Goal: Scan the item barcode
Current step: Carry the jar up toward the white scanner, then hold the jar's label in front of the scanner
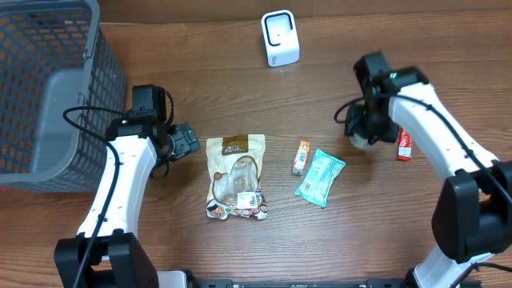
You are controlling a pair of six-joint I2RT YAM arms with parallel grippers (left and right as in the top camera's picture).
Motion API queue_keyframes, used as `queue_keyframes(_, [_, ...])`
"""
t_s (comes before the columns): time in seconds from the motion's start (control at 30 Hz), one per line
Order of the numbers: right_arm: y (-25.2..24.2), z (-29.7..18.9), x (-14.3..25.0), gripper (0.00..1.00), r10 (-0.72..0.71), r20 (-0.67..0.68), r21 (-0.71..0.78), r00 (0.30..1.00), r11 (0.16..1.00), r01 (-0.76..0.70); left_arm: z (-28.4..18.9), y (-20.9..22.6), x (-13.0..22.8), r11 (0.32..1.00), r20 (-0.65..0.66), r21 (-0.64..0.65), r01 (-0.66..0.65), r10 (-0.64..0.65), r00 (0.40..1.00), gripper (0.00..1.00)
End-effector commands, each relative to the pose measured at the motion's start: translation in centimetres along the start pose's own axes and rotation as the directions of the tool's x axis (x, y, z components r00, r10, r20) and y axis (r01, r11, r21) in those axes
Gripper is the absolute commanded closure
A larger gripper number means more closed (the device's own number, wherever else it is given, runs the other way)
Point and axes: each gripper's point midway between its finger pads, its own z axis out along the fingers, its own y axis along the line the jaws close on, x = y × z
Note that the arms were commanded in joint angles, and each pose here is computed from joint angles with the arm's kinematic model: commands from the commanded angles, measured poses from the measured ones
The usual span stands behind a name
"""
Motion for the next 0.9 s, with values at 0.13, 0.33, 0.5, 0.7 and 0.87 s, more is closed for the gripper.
queue_keyframes(0.13, [3.4,-8.5,-2.8,0.65,-0.103,0.142,-0.163,0.984,0.979,0.126,-0.4,0.0,-0.6,1.000,0.021,-0.002,-0.008,0.008,1.000,0.00])
queue_keyframes(0.33, [5.3,-14.9,-5.0,0.69,-0.116,0.286,-0.253,0.951,0.948,0.192,-0.4,0.0,-0.6,1.000,0.021,-0.003,-0.008,0.008,1.000,0.00])
queue_keyframes(0.5, [6.8,-18.0,-7.6,0.71,-0.104,0.430,-0.288,0.897,0.926,0.246,-0.4,0.0,-0.6,1.000,0.021,-0.003,-0.008,0.008,1.000,0.00])
queue_keyframes(0.7, [8.8,-17.1,-10.6,0.73,-0.088,0.492,-0.321,0.866,0.907,0.274,-0.4,0.0,-0.6,1.000,0.021,-0.003,-0.008,0.008,1.000,0.00])
queue_keyframes(0.87, [10.4,-14.8,-13.7,0.77,-0.075,0.530,-0.328,0.845,0.901,0.286,-0.4,0.0,-0.6,1.000,0.021,-0.003,-0.008,0.008,1.000,0.00])
